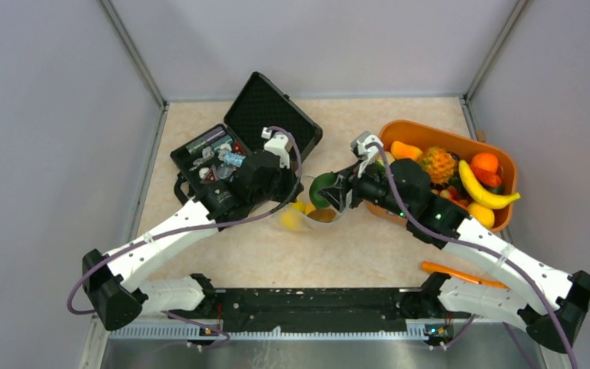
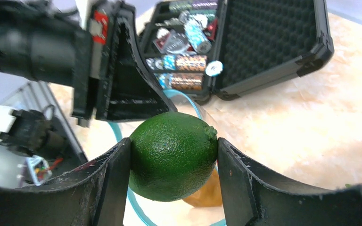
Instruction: Place the food in the zip-top bag and seal the zipper
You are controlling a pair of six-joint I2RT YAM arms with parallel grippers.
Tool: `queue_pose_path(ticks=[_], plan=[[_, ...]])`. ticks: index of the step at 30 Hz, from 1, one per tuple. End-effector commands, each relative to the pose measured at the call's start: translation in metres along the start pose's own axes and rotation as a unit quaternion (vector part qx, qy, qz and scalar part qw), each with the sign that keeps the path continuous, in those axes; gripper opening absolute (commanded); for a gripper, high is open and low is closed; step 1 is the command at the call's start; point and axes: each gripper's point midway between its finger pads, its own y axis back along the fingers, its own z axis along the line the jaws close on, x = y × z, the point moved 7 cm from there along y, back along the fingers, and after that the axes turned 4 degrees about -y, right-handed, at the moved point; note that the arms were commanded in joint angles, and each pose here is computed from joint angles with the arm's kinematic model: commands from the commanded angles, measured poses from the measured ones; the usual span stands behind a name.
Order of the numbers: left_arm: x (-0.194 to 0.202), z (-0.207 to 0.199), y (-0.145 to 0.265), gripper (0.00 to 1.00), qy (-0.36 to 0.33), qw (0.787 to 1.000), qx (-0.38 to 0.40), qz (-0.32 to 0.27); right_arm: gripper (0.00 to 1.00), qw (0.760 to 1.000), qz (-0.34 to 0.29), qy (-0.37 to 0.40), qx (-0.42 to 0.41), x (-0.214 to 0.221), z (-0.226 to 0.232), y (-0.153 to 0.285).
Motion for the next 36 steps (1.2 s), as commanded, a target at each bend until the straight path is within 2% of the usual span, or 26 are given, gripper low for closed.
queue_pose_path(ticks=[1, 9, 11, 16, 22, 25, 30, 33, 36], plan=[[-0.023, -0.004, 0.003, 0.00, 0.031, 0.999, -0.007, -0.034, 0.40, 0.996, 0.008, 0.052, 0.076, 0.001, -0.007, -0.013], [-0.021, 0.000, -0.002, 0.00, 0.046, 0.998, -0.021, -0.026, 0.43, 0.990, -0.009, 0.073, 0.123, 0.003, -0.002, -0.035], [-0.021, 0.002, -0.002, 0.00, 0.048, 0.998, -0.026, -0.028, 0.53, 0.991, -0.012, 0.072, 0.117, 0.004, 0.001, -0.039], [-0.024, 0.007, 0.002, 0.00, 0.055, 0.997, -0.037, -0.039, 0.68, 0.992, -0.012, 0.069, 0.108, 0.006, 0.003, -0.041], [-0.025, 0.012, 0.003, 0.00, 0.063, 0.996, -0.040, -0.046, 0.78, 0.995, -0.035, 0.056, 0.071, 0.000, 0.011, -0.035], [-0.024, 0.014, 0.004, 0.00, 0.067, 0.996, -0.041, -0.046, 0.78, 0.996, -0.044, 0.043, 0.058, -0.005, 0.016, -0.031], [-0.022, 0.021, 0.005, 0.00, 0.078, 0.995, -0.048, -0.051, 0.76, 0.985, -0.065, 0.001, 0.158, -0.011, -0.002, -0.008], [-0.020, 0.022, 0.004, 0.00, 0.082, 0.995, -0.042, -0.046, 0.74, 0.972, -0.040, -0.029, 0.231, -0.005, -0.014, 0.007], [-0.020, 0.021, 0.002, 0.00, 0.083, 0.995, -0.035, -0.048, 0.71, 0.969, 0.000, -0.054, 0.243, 0.011, -0.016, 0.014]])
